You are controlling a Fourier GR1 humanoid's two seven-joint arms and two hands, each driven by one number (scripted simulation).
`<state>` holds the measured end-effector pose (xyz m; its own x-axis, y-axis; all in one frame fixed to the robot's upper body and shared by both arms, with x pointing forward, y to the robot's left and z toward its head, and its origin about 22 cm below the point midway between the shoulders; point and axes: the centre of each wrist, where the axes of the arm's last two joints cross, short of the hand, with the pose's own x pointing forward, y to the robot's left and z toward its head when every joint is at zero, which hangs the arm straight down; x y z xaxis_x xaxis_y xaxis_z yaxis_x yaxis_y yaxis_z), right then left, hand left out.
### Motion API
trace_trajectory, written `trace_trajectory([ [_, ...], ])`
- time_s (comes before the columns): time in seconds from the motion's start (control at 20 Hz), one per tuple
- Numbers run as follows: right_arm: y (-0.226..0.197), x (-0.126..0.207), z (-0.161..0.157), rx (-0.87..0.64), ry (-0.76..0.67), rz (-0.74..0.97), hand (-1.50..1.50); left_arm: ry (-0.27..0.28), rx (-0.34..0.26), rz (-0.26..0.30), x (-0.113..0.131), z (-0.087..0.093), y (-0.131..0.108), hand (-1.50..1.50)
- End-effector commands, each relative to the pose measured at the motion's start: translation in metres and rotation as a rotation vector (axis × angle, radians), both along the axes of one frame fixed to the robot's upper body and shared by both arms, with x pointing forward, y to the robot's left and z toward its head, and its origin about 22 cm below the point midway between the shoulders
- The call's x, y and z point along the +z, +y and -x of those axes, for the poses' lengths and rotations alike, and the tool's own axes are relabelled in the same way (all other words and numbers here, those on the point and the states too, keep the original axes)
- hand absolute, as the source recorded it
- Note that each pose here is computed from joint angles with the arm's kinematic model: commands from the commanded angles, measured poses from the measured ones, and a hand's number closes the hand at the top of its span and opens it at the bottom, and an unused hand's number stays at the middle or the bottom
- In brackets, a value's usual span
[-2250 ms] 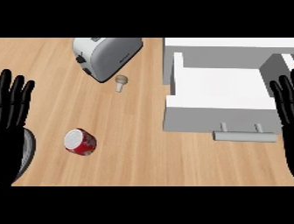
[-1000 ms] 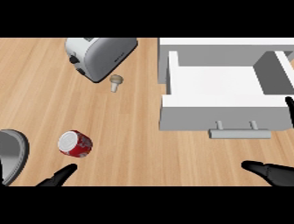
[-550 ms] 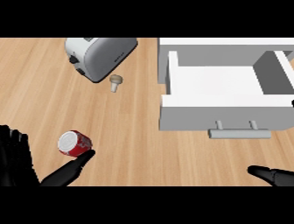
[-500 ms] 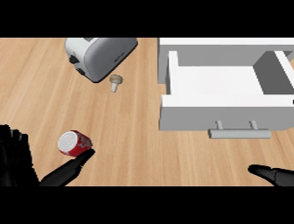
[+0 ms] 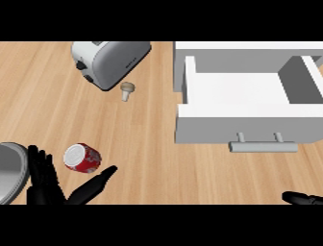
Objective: Pick up the can, place it into the drawer and close the drawer
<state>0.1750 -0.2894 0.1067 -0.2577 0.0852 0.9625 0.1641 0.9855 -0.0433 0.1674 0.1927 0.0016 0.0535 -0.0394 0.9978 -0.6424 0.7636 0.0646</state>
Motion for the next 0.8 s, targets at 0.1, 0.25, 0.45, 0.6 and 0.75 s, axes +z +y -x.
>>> trace_trajectory([
  [0.1, -0.005, -0.003, 0.001, -0.011, 0.0, 0.016, -1.5, 0.032, 0.054, 0.001, -0.033, 0.009, -0.019, -1.5],
  [0.25, -0.003, 0.012, 0.01, -0.002, 0.008, 0.013, -1.5, 0.016, 0.077, 0.033, -0.052, -0.002, 0.017, -1.5],
  [0.45, 0.003, 0.019, 0.008, -0.007, -0.017, -0.003, -1.5, 0.026, 0.084, 0.022, -0.076, -0.005, 0.005, -1.5],
  [0.6, -0.012, 0.033, 0.015, 0.005, -0.003, 0.009, -1.5, 0.029, 0.056, 0.036, -0.066, -0.01, 0.007, -1.5],
  [0.75, -0.013, 0.028, 0.029, -0.013, -0.004, 0.011, -1.5, 0.051, 0.082, 0.04, -0.102, -0.001, 0.038, -1.5],
])
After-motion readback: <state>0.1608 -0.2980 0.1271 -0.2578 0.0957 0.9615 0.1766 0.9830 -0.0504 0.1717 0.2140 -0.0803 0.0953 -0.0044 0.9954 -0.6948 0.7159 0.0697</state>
